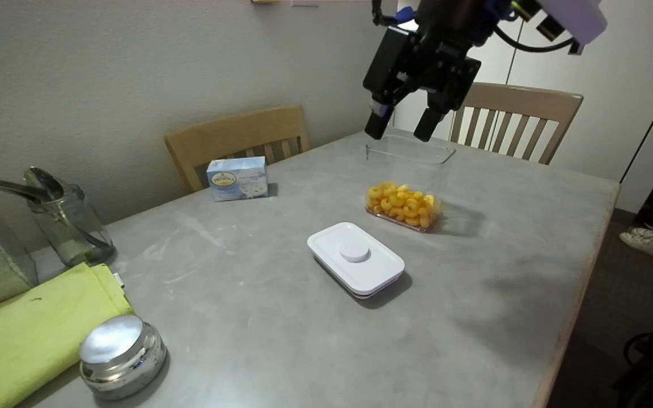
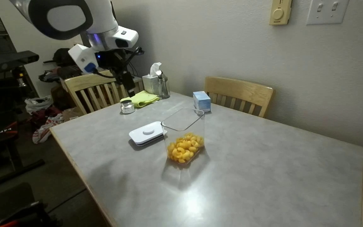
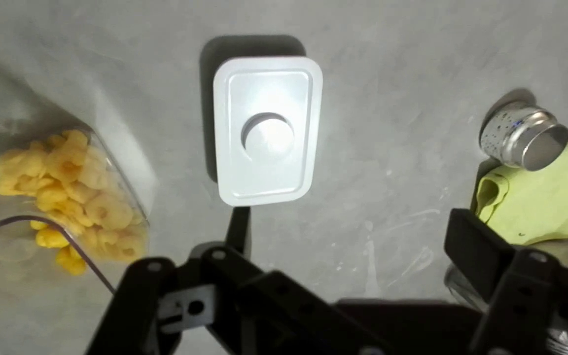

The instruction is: Put the white lid on top of the food container on the right side of the table

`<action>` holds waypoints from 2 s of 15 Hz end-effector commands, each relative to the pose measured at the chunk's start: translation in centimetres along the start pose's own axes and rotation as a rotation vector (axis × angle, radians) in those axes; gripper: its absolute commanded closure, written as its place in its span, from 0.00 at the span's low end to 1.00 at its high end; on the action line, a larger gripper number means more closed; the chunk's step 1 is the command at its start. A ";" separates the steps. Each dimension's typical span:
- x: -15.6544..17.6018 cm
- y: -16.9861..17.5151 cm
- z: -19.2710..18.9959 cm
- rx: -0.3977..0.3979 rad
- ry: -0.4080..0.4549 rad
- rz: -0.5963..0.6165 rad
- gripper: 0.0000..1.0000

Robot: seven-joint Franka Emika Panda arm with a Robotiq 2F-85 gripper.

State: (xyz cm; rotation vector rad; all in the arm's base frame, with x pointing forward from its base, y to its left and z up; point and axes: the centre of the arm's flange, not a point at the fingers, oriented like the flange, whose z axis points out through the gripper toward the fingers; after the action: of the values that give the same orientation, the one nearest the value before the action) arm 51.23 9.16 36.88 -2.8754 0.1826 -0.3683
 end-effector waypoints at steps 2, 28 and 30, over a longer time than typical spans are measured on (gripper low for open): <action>0.9 -0.1 0.0 0.022 -0.083 -0.015 0.00; 7.4 1.6 10.7 -0.106 -0.285 -0.075 0.00; 7.2 1.5 12.6 -0.109 -0.302 -0.045 0.00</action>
State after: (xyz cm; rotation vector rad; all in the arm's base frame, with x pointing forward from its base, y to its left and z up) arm 59.84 8.36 28.60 -3.0003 0.0277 0.0513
